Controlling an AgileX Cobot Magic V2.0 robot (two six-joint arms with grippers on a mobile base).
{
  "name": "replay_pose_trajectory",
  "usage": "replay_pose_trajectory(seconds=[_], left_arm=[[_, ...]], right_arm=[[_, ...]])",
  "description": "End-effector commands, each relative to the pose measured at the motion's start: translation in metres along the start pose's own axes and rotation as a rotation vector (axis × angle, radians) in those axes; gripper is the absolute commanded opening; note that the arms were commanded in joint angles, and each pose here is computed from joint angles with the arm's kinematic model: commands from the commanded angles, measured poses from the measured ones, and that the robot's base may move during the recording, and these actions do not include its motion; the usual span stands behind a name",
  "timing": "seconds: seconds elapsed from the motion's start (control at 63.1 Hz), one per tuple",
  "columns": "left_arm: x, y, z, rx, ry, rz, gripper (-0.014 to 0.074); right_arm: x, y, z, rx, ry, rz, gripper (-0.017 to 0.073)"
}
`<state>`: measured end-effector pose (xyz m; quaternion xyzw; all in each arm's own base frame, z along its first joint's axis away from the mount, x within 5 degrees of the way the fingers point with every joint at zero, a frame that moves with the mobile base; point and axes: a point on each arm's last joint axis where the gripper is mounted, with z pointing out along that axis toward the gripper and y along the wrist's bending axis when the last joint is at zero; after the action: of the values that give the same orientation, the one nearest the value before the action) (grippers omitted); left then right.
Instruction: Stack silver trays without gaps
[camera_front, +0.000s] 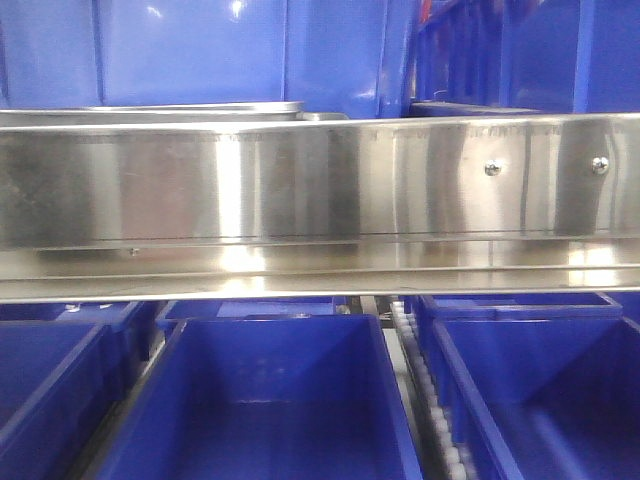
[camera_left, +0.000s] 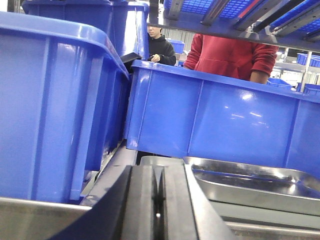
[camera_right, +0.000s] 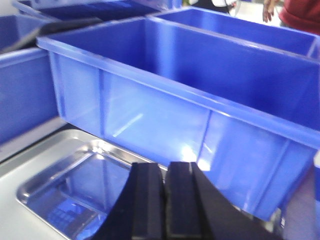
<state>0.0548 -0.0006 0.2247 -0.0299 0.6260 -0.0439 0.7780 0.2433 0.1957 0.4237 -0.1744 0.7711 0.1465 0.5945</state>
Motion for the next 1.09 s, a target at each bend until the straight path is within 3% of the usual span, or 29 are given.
replay_pose_trajectory(seconds=[0.0, 0.285, 0.57, 1.077], left_arm=[[-0.002, -0.001, 0.0, 0.011, -0.016, -0.006, 0.0005], [0.004, -0.002, -0.001, 0.039, 0.047, 0.021, 0.0005], [0.005, -0.003, -0.001, 0.047, 0.053, 0.127, 0.0005], [0.006, -0.001, -0.001, 0.021, 0.067, 0.126, 0.0005]], right_arm=[[-0.004, 0.001, -0.002, -0.023, -0.04, -0.015, -0.0081], [-0.013, 0.009, -0.003, -0.115, -0.133, -0.016, -0.0081], [-0.02, 0.017, -0.006, -0.199, -0.217, -0.016, -0.0081], [-0.022, 0.018, -0.007, -0.217, -0.234, -0.016, -0.0081]])
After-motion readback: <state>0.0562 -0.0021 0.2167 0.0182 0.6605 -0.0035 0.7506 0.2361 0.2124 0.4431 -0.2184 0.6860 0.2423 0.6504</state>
